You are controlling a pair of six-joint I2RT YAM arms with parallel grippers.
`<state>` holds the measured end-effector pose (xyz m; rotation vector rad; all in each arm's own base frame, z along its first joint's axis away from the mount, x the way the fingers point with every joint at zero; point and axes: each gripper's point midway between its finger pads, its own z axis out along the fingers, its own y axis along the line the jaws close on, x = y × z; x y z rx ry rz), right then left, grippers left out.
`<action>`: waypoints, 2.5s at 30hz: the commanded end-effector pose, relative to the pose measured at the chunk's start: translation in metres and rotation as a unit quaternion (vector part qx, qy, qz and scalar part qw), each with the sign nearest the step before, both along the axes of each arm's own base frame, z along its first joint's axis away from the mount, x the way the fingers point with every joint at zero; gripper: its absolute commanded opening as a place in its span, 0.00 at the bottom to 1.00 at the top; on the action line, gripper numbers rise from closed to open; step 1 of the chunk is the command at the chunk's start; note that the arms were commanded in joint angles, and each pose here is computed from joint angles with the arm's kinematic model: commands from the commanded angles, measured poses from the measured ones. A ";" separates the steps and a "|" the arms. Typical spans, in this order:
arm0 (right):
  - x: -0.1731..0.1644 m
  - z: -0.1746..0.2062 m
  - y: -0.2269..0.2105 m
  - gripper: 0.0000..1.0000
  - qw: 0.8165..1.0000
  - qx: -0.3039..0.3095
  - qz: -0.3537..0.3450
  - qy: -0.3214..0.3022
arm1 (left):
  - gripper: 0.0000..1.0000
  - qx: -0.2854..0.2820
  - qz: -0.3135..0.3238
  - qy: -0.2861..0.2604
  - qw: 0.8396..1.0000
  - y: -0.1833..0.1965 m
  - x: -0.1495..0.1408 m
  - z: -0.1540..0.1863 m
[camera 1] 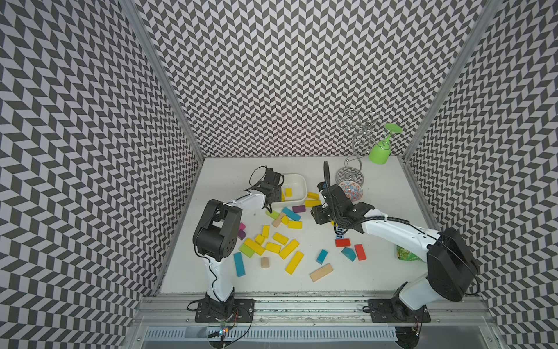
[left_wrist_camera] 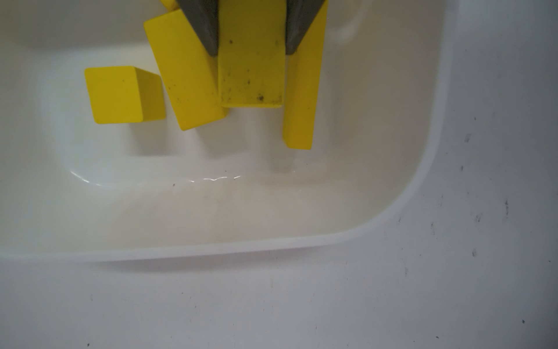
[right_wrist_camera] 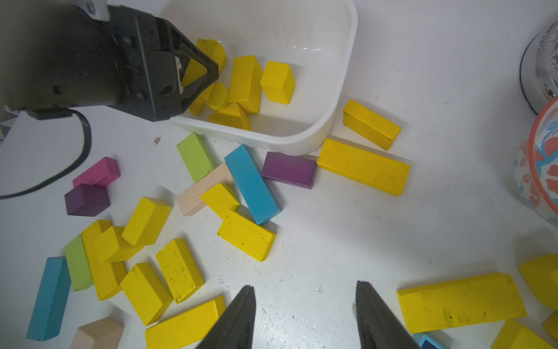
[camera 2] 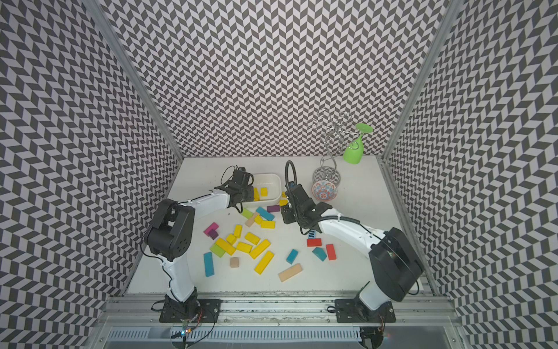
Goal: Pick out the yellow building blocks
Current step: Place the building block in the storage box, then pick up the building block from the center of the board.
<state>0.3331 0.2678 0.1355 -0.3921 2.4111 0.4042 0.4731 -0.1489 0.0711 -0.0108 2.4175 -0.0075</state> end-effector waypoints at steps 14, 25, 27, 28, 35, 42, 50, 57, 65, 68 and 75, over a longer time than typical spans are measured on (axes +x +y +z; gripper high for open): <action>-0.044 0.014 0.060 0.55 0.980 -0.018 0.189 -0.051 | 0.50 -0.104 0.075 -0.111 0.986 0.019 -0.029 0.115; -0.126 -0.019 0.146 0.56 0.914 -0.055 0.395 -0.077 | 0.49 -0.202 0.212 -0.143 0.946 0.095 -0.103 0.128; -0.130 -0.028 0.157 0.56 0.908 -0.064 0.407 -0.081 | 0.49 -0.203 0.234 -0.150 0.939 0.111 -0.111 0.131; -0.129 -0.033 0.162 0.56 0.906 -0.066 0.409 -0.082 | 0.49 -0.204 0.247 -0.154 0.935 0.119 -0.115 0.133; -0.121 -0.058 0.185 0.56 0.902 -0.079 0.417 -0.076 | 0.50 -0.207 0.299 -0.178 0.914 0.148 -0.133 0.149; -0.112 -0.086 0.195 0.54 0.898 -0.107 0.422 -0.063 | 0.50 -0.209 0.307 -0.186 0.910 0.154 -0.139 0.154; -0.104 -0.107 0.200 0.49 0.900 -0.127 0.414 -0.052 | 0.50 -0.205 0.309 -0.190 0.909 0.156 -0.139 0.158; -0.107 -0.122 0.196 0.47 0.899 -0.136 0.414 -0.037 | 0.50 -0.199 0.308 -0.193 0.910 0.158 -0.139 0.163; -0.108 -0.120 0.199 0.29 0.904 -0.125 0.407 -0.027 | 0.50 -0.194 0.309 -0.200 0.909 0.160 -0.139 0.168; -0.108 -0.114 0.200 0.18 0.904 -0.123 0.408 -0.031 | 0.50 -0.193 0.312 -0.199 0.909 0.161 -0.140 0.167; -0.101 -0.076 0.204 0.06 0.910 -0.105 0.397 -0.066 | 0.50 -0.194 0.315 -0.200 0.907 0.162 -0.141 0.167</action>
